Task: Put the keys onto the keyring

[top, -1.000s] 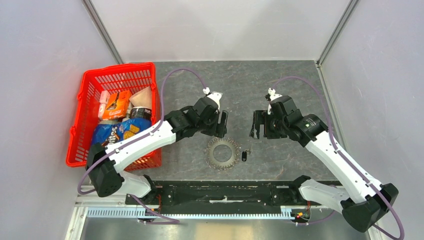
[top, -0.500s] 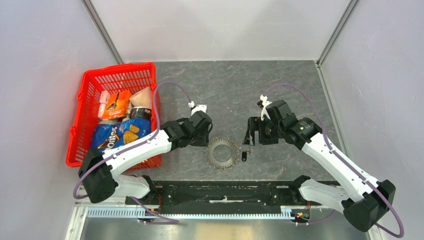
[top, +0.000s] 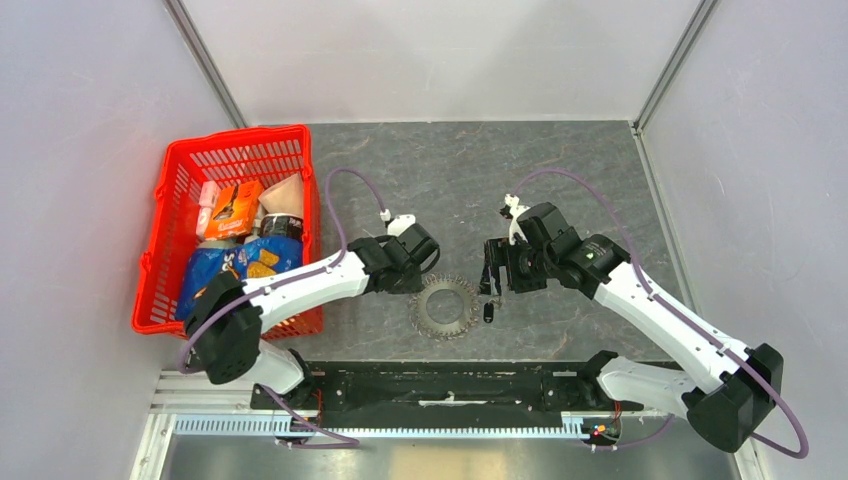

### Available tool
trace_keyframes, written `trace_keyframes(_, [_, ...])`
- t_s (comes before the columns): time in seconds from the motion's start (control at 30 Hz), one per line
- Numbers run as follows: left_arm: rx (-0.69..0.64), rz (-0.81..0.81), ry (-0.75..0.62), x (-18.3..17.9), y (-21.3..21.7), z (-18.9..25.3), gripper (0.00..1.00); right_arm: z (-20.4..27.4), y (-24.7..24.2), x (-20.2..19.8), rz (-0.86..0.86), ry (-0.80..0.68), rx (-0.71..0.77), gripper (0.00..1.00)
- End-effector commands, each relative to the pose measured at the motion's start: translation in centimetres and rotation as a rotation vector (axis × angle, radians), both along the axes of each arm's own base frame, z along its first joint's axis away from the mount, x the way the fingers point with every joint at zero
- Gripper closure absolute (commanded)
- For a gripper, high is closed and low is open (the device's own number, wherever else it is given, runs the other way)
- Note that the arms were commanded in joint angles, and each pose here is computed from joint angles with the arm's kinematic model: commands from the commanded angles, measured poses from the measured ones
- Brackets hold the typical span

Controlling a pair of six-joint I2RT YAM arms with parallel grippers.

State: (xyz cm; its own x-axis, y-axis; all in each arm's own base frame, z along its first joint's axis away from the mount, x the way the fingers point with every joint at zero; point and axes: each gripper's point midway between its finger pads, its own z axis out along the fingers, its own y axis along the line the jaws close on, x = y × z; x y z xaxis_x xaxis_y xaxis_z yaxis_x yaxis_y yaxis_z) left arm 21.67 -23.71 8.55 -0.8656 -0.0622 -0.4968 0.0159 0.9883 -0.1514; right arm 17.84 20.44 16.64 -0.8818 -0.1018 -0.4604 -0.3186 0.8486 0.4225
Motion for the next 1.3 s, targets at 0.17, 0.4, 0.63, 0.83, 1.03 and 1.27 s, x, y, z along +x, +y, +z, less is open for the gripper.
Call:
trace_keyframes(0.17, [-0.053, 0.091, 0.001, 1.5, -2.1, 0.1, 0.67, -0.3, 0.1, 0.2, 0.011, -0.036, -0.005, 0.16])
trace_keyframes(0.4, [-0.025, 0.117, 0.032, 1.8, -1.8, -1.5, 0.66, -0.5, 0.2, 0.1, 0.017, -0.036, -0.004, 0.16])
trace_keyframes(0.63, [-0.039, 0.129, 0.054, 2.5, -2.0, -2.1, 0.66, -1.0, 0.2, -0.1, 0.023, -0.029, -0.011, 0.16])
trace_keyframes(0.83, [-0.040, 0.123, 0.084, 2.5, -2.4, -3.0, 0.66, -1.4, 0.1, -0.1, 0.025, -0.025, -0.015, 0.16])
trace_keyframes(1.03, [-0.043, 0.132, 0.078, 2.9, -1.9, -2.8, 0.65, -0.7, 1.5, -0.2, 0.094, -0.046, 0.014, 0.16])
trace_keyframes(1.27, [-0.114, 0.088, 0.034, 2.7, -1.1, -0.4, 0.64, -1.6, 4.7, -0.1, 0.226, -0.098, -0.013, 0.18])
